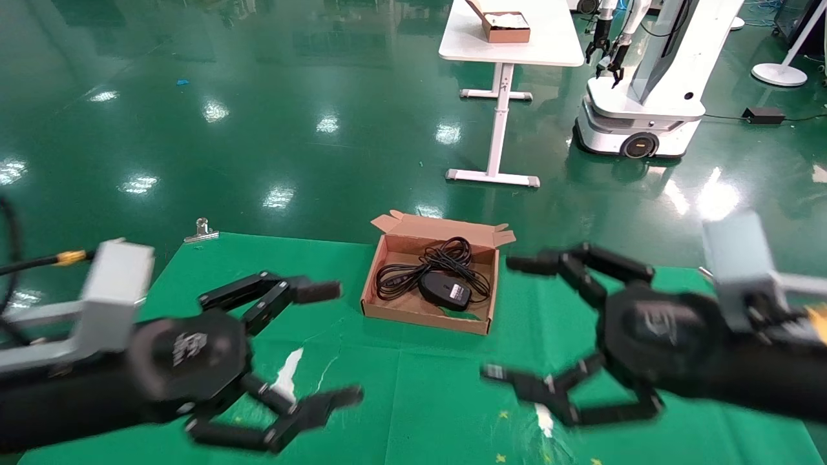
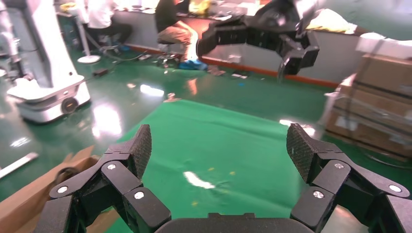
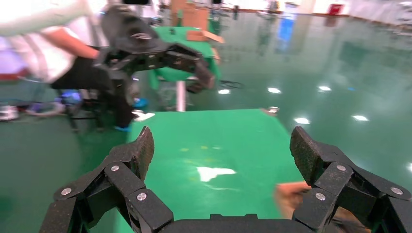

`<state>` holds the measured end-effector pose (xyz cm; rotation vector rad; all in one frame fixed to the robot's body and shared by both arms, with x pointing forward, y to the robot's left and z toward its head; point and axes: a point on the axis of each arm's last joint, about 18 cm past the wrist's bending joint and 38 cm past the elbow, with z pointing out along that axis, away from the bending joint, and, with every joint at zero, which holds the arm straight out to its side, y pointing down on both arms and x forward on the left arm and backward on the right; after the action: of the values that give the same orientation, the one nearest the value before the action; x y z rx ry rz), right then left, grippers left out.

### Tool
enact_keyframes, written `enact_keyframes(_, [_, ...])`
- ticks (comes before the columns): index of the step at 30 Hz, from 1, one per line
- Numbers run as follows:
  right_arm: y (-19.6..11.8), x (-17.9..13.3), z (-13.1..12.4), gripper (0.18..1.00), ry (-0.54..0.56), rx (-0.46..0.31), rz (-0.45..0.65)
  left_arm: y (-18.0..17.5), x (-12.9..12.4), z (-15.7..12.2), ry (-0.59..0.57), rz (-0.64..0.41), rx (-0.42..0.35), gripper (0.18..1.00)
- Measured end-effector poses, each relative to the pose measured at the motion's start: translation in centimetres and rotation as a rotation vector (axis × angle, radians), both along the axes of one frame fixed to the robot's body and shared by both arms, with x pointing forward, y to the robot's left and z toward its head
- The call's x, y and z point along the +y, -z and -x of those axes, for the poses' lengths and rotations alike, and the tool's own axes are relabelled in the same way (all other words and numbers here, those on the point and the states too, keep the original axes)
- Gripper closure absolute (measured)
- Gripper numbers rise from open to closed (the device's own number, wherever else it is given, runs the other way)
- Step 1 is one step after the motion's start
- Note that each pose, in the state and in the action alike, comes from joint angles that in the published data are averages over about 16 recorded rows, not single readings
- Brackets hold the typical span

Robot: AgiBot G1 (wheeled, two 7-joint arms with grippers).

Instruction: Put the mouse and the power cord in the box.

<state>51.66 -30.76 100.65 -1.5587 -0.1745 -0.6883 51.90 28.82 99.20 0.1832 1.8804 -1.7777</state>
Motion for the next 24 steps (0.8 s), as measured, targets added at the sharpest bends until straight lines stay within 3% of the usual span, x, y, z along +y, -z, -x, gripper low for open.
enact_keyframes(11, [1.7, 0.7, 4.8, 0.178, -0.131, 0.065, 0.053, 0.0, 1.3, 5.0, 0.092, -0.038, -0.006, 0.184])
enact_keyframes(24, [1.7, 0.7, 4.8, 0.178, -0.130, 0.065, 0.051, 0.0, 1.3, 5.0, 0.092, -0.038, -0.006, 0.184])
